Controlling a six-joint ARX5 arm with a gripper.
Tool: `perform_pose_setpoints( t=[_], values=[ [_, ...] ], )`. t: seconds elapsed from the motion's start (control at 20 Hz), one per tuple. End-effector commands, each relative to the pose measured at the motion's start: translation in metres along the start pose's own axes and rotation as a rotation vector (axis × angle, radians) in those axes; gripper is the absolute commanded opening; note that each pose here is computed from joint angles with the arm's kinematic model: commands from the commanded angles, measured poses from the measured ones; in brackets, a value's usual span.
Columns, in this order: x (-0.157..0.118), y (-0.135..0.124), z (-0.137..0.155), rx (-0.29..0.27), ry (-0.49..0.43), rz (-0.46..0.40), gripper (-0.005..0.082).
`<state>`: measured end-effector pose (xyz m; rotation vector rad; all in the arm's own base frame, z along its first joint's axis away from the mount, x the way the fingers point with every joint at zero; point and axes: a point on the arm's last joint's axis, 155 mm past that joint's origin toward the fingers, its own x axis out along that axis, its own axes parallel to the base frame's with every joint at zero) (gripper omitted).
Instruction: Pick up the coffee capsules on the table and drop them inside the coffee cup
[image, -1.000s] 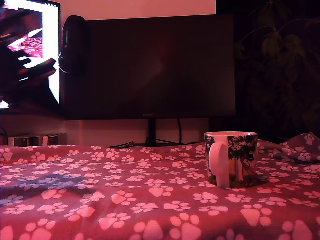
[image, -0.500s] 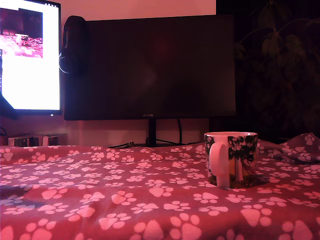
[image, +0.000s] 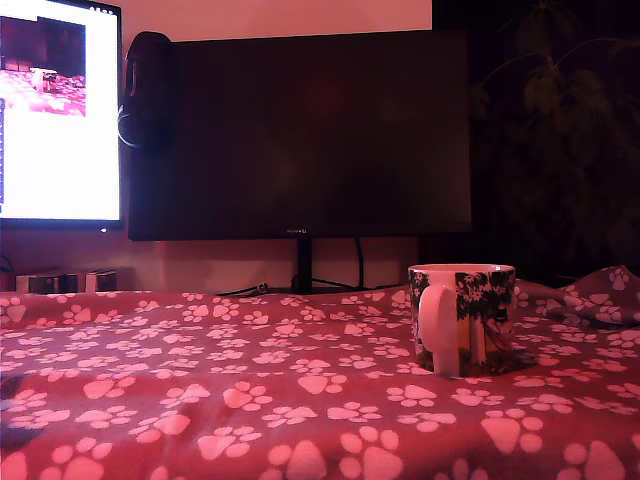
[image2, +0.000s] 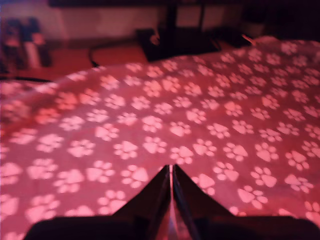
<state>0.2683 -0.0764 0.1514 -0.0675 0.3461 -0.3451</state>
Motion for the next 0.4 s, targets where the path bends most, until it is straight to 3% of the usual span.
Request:
perform_pose_setpoints(
  t=[0.0,0.35],
  values=[
    [-0.004,0.001,-0.008,-0.008,-0.007,0.006,-0.0021],
    [-0.02,0.006,-0.007,-0.033,-0.042,0.053,-0.0021]
  ],
)
